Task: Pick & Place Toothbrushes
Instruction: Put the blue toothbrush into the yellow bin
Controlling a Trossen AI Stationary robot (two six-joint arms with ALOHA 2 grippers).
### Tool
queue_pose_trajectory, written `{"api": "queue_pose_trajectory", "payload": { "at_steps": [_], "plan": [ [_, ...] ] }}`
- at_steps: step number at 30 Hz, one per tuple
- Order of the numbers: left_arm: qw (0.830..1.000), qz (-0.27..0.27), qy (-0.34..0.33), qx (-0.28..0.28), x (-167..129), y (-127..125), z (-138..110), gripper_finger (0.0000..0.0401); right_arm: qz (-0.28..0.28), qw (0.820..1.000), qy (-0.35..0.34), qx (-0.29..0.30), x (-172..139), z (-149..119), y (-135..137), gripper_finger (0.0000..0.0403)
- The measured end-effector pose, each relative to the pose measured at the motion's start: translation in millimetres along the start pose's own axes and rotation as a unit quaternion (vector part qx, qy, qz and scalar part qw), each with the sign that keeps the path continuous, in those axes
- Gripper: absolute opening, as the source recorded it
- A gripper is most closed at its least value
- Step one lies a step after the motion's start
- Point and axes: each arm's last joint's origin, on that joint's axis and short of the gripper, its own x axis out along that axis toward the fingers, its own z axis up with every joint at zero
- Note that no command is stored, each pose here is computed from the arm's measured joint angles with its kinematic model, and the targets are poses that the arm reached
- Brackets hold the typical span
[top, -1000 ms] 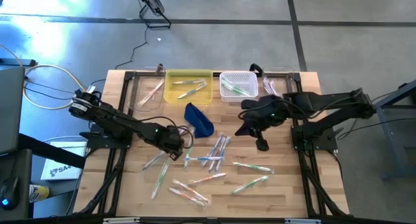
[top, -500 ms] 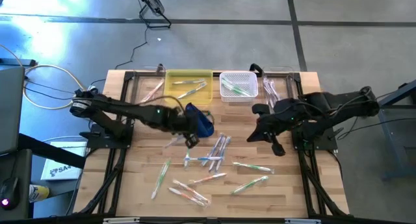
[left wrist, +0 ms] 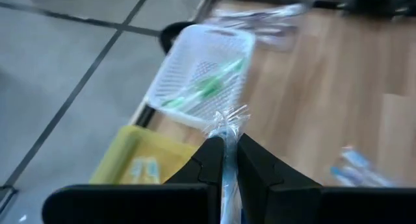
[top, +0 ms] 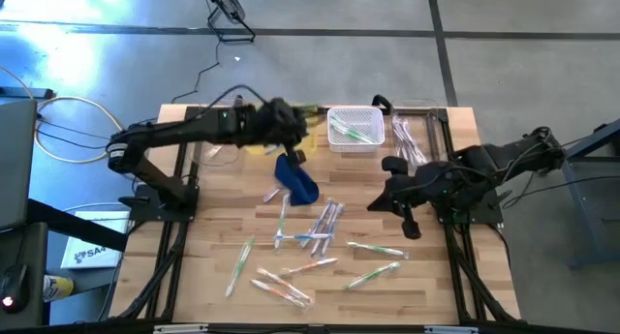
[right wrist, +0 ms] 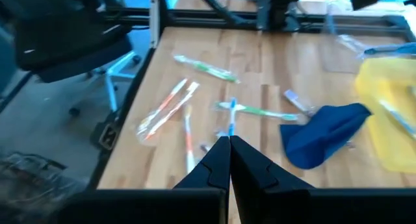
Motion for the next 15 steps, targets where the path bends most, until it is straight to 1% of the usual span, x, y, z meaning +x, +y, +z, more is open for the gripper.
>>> {"api": "queue_pose_trajectory", "payload": {
  "at_steps": [5, 9, 13, 15],
  "plan": [
    [0.999, 0.025, 0.031, 0.004, 25.1, 38.8, -6.4, 0.0019, -0.028, 1.0, -0.008, -0.006, -1.6, -0.5, 3.1, 0.0002],
    [0.998, 0.018, 0.056, 0.002, 47.9, 65.6, -15.2, 0.0019, -0.055, 0.998, -0.014, -0.007, -1.9, -0.1, 2.0, 0.0002],
    [0.998, 0.01, 0.066, -0.017, 71.7, 85.1, -23.0, 0.0019, -0.086, 0.996, -0.021, -0.006, -2.1, 0.3, 0.2, 0.0002],
    [0.997, 0.012, 0.071, -0.016, 81.3, 91.9, -26.7, 0.0019, -0.093, 0.995, -0.022, -0.004, -2.2, 0.4, -0.2, 0.0002]
  ]
}}
